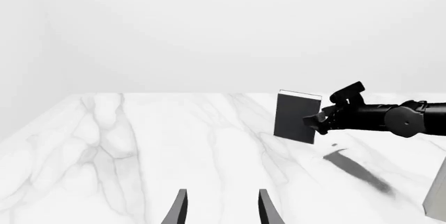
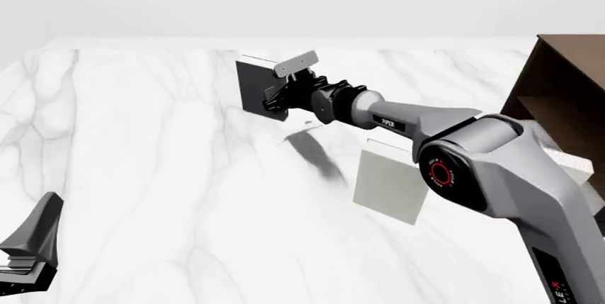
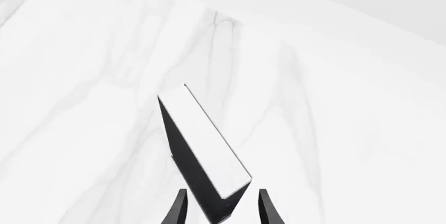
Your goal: Pick up the book on the left and place it on top of the shelf.
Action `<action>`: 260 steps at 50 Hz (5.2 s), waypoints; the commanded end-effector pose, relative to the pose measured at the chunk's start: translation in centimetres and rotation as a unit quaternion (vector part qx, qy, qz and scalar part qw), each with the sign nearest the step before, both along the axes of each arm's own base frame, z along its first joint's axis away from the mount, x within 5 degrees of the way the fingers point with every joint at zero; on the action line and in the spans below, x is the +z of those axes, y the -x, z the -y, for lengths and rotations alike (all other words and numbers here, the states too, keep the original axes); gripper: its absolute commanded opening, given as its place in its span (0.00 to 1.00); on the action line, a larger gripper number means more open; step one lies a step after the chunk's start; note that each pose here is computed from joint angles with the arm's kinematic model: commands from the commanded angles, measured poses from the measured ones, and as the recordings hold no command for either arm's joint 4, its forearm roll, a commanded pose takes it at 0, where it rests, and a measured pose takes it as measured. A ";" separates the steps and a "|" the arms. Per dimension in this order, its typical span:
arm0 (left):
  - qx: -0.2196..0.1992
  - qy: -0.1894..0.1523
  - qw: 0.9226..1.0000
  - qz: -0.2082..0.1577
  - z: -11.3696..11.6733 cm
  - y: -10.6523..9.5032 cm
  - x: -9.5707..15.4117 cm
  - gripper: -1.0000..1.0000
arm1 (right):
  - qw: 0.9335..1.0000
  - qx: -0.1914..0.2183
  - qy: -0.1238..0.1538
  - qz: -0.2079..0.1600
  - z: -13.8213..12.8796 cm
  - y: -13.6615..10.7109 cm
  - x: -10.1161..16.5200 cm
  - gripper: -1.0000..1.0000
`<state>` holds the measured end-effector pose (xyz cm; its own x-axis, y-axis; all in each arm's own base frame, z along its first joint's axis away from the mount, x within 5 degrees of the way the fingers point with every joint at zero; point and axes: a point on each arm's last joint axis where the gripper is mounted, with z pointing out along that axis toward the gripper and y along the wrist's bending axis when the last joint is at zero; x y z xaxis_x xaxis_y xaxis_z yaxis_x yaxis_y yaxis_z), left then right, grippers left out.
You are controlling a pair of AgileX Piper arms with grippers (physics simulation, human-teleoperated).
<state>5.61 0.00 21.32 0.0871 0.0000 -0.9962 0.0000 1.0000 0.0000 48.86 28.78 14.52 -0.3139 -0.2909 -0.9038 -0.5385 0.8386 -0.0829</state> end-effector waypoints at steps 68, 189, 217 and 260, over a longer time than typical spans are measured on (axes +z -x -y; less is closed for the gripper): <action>0.000 0.000 1.000 0.000 0.0 0.0 0.0 1.00 | 0.998 0.000 -0.036 0.057 3.5 6.1 8.5 0.00; 0.000 0.000 1.000 0.000 0.0 0.0 0.0 1.00 | 0.912 -0.226 0.186 0.286 29.9 28.7 27.7 0.00; 0.000 0.000 1.000 0.000 0.0 0.0 0.0 1.00 | 0.885 -0.254 0.265 0.287 31.9 29.0 28.0 0.00; 0.000 0.000 1.000 0.000 0.0 0.0 0.0 1.00 | 0.842 -0.320 0.347 0.261 35.1 31.5 27.8 0.00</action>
<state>5.61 0.00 21.32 0.0871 0.0000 -0.9962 0.0000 1.0000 0.0000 18.05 -5.76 41.61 -0.2180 -0.7529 -0.6210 0.2162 0.5832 -0.7830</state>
